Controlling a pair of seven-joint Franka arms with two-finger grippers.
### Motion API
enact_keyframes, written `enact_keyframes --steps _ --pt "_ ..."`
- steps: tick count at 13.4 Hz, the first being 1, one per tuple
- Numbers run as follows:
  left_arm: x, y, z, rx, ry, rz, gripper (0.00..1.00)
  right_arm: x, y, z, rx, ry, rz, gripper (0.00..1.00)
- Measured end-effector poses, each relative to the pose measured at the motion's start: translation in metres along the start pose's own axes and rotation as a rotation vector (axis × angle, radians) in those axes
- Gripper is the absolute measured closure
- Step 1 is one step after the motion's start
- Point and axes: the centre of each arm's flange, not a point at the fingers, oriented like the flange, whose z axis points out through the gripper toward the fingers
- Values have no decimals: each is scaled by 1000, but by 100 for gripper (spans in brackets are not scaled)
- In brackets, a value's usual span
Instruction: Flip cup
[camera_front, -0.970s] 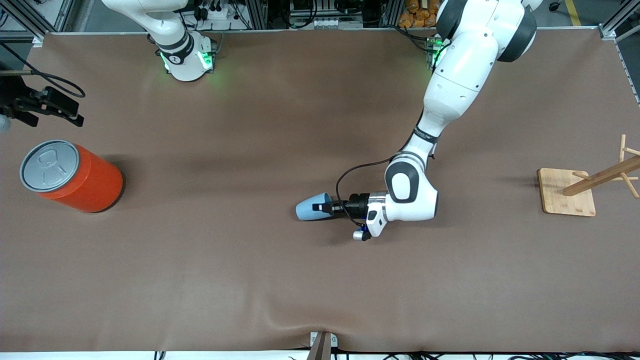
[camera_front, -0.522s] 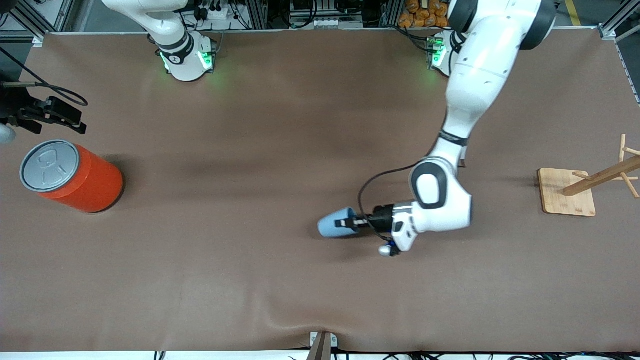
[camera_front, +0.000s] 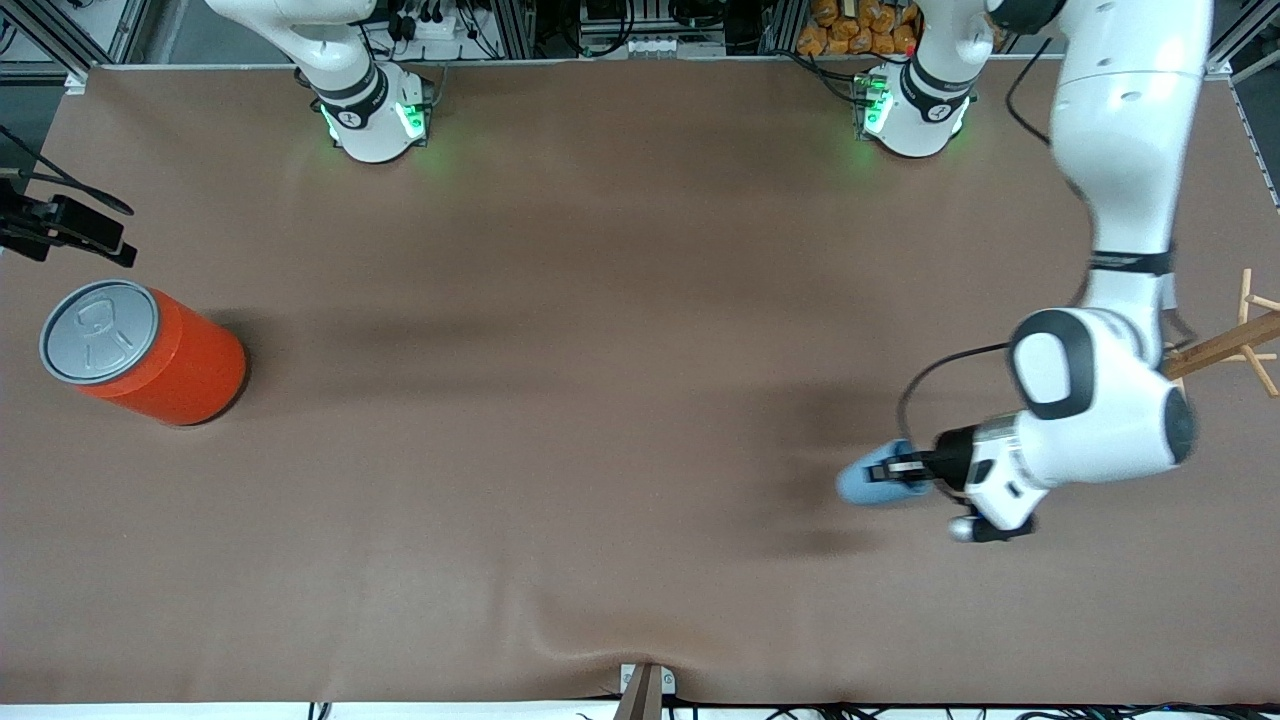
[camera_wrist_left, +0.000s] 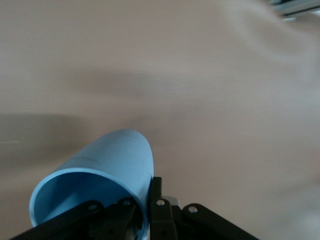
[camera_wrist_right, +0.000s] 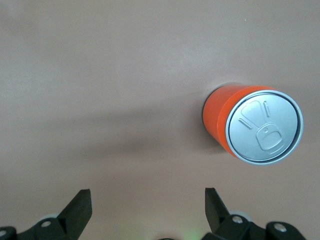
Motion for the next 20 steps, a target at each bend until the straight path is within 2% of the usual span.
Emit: enact_keyframes --steps 3,5,10,12,15,18,20 --pt "-10 -46 -2 186 -37 38 94 -1 -12 0 -2 -1 -19 0" --pt "-19 -60 9 227 -58 39 94 1 -13 -1 -2 9 -21 0" --pt "-46 -84 38 266 -53 31 94 2 -13 -2 -2 20 -20 0" --pt "-50 -82 30 298 -51 57 80 2 -13 -2 -2 21 -20 0" --pt "-52 -70 0 302 -45 71 50 2 -13 -2 -2 22 -20 0" --pt "-54 -41 -59 289 -94 82 20 2 -13 -2 -1 22 -20 0" --pt "-57 -21 -116 284 -100 85 1 2 -13 -2 -1 22 -20 0"
